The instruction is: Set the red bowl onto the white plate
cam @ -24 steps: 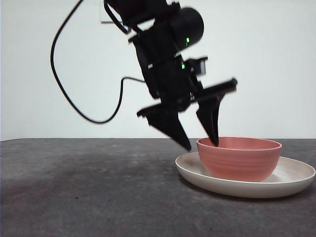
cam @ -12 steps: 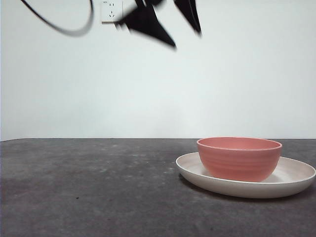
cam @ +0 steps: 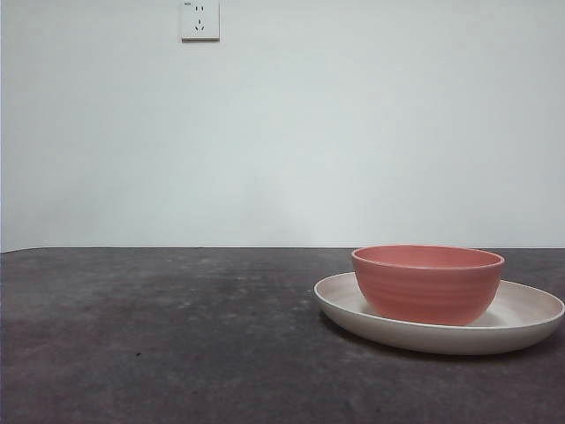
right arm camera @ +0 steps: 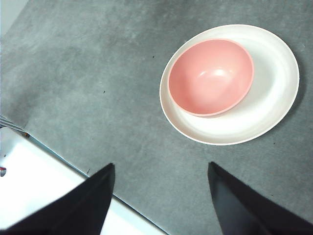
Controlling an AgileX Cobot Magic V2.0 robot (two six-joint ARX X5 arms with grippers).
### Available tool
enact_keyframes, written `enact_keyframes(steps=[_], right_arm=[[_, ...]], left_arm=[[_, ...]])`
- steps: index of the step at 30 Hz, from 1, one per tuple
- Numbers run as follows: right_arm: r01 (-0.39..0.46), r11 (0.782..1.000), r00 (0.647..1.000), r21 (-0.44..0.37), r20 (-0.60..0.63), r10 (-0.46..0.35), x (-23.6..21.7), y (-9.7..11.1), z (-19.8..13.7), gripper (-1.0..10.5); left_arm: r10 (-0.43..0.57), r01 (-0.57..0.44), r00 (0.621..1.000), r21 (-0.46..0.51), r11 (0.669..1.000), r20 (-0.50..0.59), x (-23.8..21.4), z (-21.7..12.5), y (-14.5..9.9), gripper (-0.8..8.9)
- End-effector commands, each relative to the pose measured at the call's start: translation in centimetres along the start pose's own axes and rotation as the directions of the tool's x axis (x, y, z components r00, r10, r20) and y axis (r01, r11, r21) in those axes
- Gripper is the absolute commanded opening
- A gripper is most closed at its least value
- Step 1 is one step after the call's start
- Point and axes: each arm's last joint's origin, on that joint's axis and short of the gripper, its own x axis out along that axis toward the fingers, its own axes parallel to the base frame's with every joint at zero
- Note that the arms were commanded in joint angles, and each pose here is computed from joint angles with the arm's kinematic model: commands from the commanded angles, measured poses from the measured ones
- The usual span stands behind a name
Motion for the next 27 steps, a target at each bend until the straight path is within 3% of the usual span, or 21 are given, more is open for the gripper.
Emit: enact_keyframes(steps=[1, 8, 14, 19, 27], right_arm=[[0.000, 1.000, 1.000, -0.014, 0.014, 0.000, -0.3, 0.2, 0.4, 3.0], [0.000, 1.000, 1.000, -0.013, 0.013, 0.000, -0.3, 0.2, 0.4, 3.0], [0.001, 1.000, 1.000, -0.011, 0.009, -0.001, -0.2, 0.2, 0.3, 3.0], [0.015, 1.000, 1.000, -0.005, 0.010, -0.015, -0.2, 0.1, 0.3, 3.0], [0.146, 0.989, 0.989, 0.036, 0.001, -0.146, 0.7, -0.8, 1.2, 3.0]], left_arm=[[-0.017, 0.017, 1.000, 0.030, 0.999, -0.016, -1.1, -1.9, 0.2, 2.81], [-0.199, 0.203, 0.972, 0.018, 0.979, -0.125, -2.5, -7.3, 0.6, 2.81], [-0.340, 0.343, 0.925, -0.008, 0.939, -0.168, -2.9, -9.3, 0.5, 2.79], [-0.342, 0.345, 0.921, -0.016, 0.938, -0.187, -3.0, -9.5, 0.6, 2.80], [-0.342, 0.346, 0.921, -0.012, 0.938, -0.188, -3.0, -9.5, 0.6, 2.80]])
